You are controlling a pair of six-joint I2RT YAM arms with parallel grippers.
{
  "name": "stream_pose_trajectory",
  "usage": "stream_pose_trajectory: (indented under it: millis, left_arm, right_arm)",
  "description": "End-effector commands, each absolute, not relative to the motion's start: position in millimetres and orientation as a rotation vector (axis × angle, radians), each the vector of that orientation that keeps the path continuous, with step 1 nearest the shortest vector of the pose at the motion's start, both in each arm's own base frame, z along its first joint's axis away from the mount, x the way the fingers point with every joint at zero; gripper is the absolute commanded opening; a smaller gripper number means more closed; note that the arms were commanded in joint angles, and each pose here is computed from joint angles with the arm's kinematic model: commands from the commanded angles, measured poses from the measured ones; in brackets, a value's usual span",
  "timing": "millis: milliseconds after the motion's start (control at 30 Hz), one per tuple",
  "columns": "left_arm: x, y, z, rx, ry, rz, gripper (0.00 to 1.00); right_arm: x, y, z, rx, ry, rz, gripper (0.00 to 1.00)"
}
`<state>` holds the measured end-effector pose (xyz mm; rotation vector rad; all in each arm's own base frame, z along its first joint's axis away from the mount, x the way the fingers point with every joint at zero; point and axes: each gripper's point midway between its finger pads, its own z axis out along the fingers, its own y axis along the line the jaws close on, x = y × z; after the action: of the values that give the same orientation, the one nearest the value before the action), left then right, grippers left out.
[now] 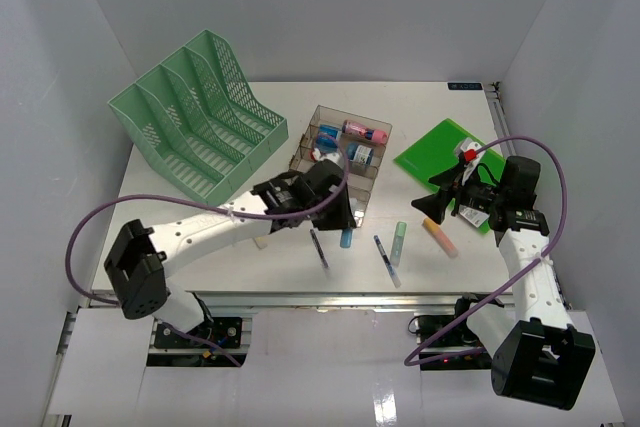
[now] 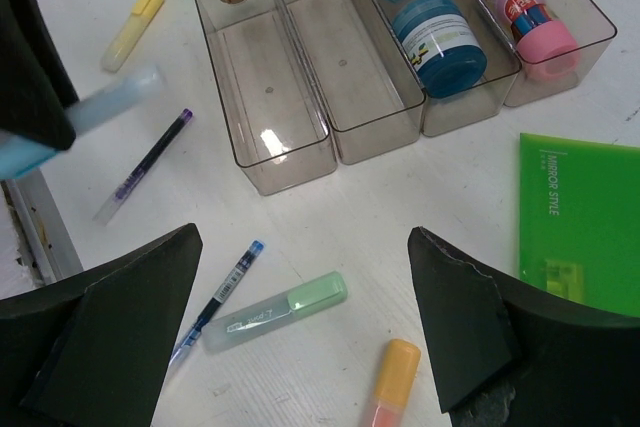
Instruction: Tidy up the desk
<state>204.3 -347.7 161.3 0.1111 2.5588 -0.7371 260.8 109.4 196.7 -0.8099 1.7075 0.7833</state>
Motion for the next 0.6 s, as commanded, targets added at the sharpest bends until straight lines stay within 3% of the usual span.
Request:
stream_pose_trajectory:
  millis: [0,267,567]
  left_arm:
    - [261,-330,199,-0.107,2.45,-0.99,0.0]
    - [353,-304,195,-0.7,2.298,-1.075,0.0]
    - [397,-289,163,-1.168,2.2,-0.875,0.01]
  right_arm:
    - [262,109,207,-0.824,1.661,0.773,0.9]
    - [263,108,206,-0.82,1.667,0.769,0.9]
    - [265,107,205,-0.817,1.672,0.765,0.9]
